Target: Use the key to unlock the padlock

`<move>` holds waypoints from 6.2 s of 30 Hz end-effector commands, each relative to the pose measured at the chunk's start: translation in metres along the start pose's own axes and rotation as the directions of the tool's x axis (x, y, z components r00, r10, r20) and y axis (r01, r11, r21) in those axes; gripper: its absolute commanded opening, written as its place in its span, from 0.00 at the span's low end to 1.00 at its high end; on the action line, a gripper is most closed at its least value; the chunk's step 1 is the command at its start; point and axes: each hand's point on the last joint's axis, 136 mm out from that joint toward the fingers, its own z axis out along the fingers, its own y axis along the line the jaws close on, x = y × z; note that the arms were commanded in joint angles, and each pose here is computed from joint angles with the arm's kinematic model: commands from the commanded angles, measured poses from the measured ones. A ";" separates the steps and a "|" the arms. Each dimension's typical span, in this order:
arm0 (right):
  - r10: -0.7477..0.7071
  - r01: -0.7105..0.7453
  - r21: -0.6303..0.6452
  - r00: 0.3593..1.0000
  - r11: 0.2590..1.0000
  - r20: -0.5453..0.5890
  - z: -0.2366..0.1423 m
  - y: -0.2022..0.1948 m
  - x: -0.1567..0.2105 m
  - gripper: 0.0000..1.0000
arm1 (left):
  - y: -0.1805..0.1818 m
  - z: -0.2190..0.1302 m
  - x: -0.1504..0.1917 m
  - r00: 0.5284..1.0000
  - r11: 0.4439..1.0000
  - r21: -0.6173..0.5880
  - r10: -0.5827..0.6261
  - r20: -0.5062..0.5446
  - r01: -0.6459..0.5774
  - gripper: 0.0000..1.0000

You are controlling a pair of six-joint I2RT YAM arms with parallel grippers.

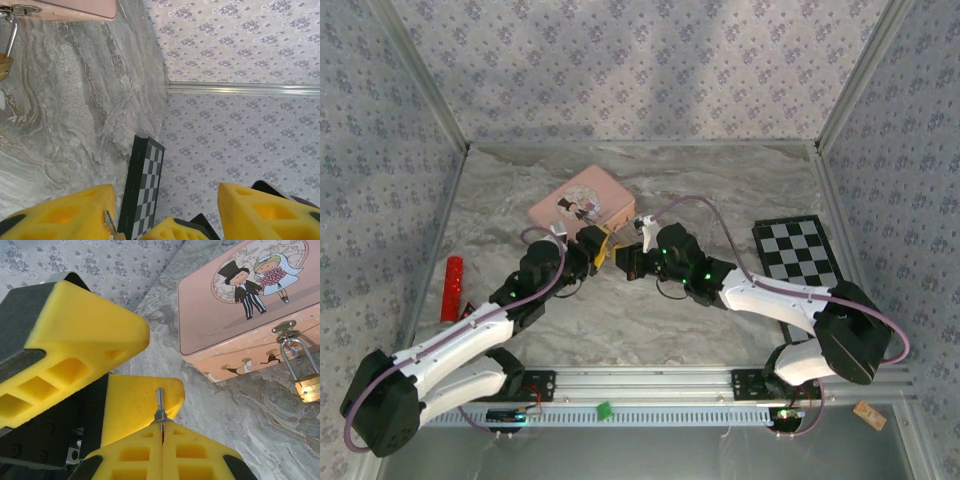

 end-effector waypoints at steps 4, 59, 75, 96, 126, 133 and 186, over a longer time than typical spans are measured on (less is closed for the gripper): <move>-0.036 0.036 0.013 0.999 0.999 0.018 -0.005 0.003 -0.006 0.00 | -0.011 -0.002 -0.005 1.000 1.000 0.017 0.017 0.023 -0.017 0.50; 0.224 -0.145 -0.234 0.905 0.961 0.361 -0.074 0.011 -0.033 0.82 | -0.097 -0.002 0.015 0.467 0.425 0.200 0.845 0.262 -0.883 0.00; 0.204 -0.010 -0.441 0.896 0.898 0.395 -0.095 0.045 -0.063 0.62 | -0.133 -0.028 0.049 0.626 0.460 0.480 0.730 0.274 -0.747 0.00; 0.240 0.018 -0.582 0.900 0.813 0.363 -0.101 0.066 -0.081 0.42 | -0.143 -0.035 0.061 0.661 0.456 0.561 0.714 0.232 -0.690 0.00; 0.219 0.020 -0.562 0.908 0.827 0.356 -0.094 0.067 -0.079 0.11 | -0.136 -0.029 0.060 0.680 0.484 0.556 0.701 0.215 -0.676 0.00; 0.200 0.005 -0.507 0.915 0.862 0.350 -0.093 0.058 -0.077 0.00 | -0.128 -0.025 0.054 0.672 0.504 0.510 0.708 0.217 -0.697 0.00; -0.072 0.046 0.175 0.987 0.983 0.146 -0.126 -0.046 -0.010 0.00 | 0.138 0.096 -0.038 0.801 0.713 -0.412 0.594 -0.077 -0.568 0.56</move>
